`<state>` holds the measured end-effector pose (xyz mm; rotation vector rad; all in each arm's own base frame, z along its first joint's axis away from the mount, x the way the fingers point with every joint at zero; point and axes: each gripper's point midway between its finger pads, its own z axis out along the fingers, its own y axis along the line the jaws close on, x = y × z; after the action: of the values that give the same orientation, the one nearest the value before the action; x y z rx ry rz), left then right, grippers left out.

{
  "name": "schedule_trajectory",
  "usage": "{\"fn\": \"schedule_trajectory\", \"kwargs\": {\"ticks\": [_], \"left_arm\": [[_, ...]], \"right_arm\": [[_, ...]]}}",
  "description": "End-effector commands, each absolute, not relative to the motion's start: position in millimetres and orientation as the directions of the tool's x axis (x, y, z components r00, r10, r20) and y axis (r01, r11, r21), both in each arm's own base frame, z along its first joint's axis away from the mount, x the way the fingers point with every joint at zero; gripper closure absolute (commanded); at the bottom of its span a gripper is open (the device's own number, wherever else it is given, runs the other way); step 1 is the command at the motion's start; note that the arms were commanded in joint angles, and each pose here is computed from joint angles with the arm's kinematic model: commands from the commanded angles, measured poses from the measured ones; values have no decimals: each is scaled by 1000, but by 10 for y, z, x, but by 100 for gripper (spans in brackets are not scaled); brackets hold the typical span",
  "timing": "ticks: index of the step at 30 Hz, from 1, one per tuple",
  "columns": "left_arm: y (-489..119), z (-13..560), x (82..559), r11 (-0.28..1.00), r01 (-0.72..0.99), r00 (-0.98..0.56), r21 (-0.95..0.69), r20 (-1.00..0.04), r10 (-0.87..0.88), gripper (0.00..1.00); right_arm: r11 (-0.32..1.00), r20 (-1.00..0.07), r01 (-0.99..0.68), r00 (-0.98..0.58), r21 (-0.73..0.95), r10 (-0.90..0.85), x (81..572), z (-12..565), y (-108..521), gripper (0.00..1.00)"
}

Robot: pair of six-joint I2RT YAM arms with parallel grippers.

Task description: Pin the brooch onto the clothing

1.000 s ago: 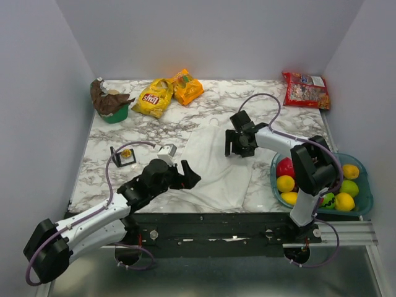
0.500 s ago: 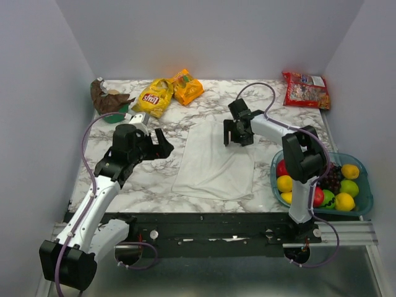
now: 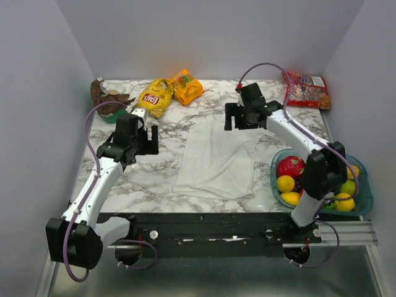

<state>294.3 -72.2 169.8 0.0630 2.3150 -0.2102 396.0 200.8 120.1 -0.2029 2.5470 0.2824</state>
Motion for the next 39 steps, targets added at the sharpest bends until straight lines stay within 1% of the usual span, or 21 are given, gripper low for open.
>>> {"fn": "schedule_trajectory", "kwargs": {"ticks": [1, 3, 4, 5, 8, 10, 11, 12, 13, 14, 15, 19, 20, 23, 27, 29, 33, 39], "left_arm": [[-368, 1464, 3019, 997, 27, -737, 76, -672, 71, 3], [-307, 1420, 3087, 993, 9, -742, 115, -665, 84, 2], [-178, 1346, 3117, 983, -29, -760, 182, -643, 97, 2], [-121, 1319, 3133, 976, -44, -768, 214, -631, 104, 2], [-16, 1206, 3169, 957, -61, -807, 282, -579, 119, 2], [-12, 1165, 3227, 953, -51, -818, 299, -560, 132, 5], [29, 1168, 3253, 943, -51, -821, 328, -552, 147, 5], [39, 1211, 3313, 939, -55, -816, 339, -558, 154, 6], [56, 1201, 3338, 935, -55, -821, 351, -549, 158, 9], [61, 1152, 3370, 932, -48, -831, 360, -532, 163, 11], [38, 1159, 3440, 935, -40, -826, 352, -539, 167, 12], [-33, 982, 3609, 960, -6, -849, 281, -509, 144, 14], [5, 864, 3631, 958, -6, -868, 286, -477, 137, 14], [139, 774, 3645, 944, -29, -888, 330, -442, 127, 16], [308, 722, 3597, 928, -68, -892, 367, -439, 108, 18], [307, 683, 3590, 929, -66, -895, 364, -432, 106, 22], [366, 609, 3547, 915, -63, -913, 399, -394, 109, 25], [416, 628, 3533, 902, -69, -913, 425, -391, 115, 31]], "right_arm": [[919, -727, -300, -686, 257, -21, 3853, 2185, 2092, 14], [906, -771, -303, -635, 294, 37, 3771, 2422, 2073, 13], [908, -771, -292, -634, 302, 52, 3690, 2380, 2029, 13], [899, -807, -301, -583, 317, 89, 3574, 2613, 1968, 13], [892, -844, -293, -512, 345, 158, 3370, 2809, 1831, 12], [886, -848, -285, -493, 366, 191, 3255, 2868, 1776, 12], [885, -844, -283, -501, 370, 192, 3190, 2792, 1753, 11], [875, -856, -296, -471, 383, 215, 3105, 2905, 1719, 11], [868, -856, -308, -469, 389, 217, 3054, 2908, 1719, 11], [862, -859, -317, -459, 395, 225, 3005, 2940, 1709, 11], [856, -861, -322, -449, 405, 239, 2934, 2961, 1685, 11], [834, -870, -360, -422, 419, 255, 2764, 3066, 1666, 11], [830, -873, -370, -417, 418, 254, 2737, 3085, 1667, 11], [828, -882, -377, -391, 414, 264, 2662, 3135, 1613, 11], [839, -885, -360, -384, 407, 264, 2625, 3058, 1553, 10], [847, -886, -348, -384, 401, 262, 2634, 3022, 1529, 10], [845, -880, -345, -396, 408, 263, 2648, 2976, 1550, 10], [839, -869, -342, -416, 423, 268, 2682, 2914, 1590, 11]]}}
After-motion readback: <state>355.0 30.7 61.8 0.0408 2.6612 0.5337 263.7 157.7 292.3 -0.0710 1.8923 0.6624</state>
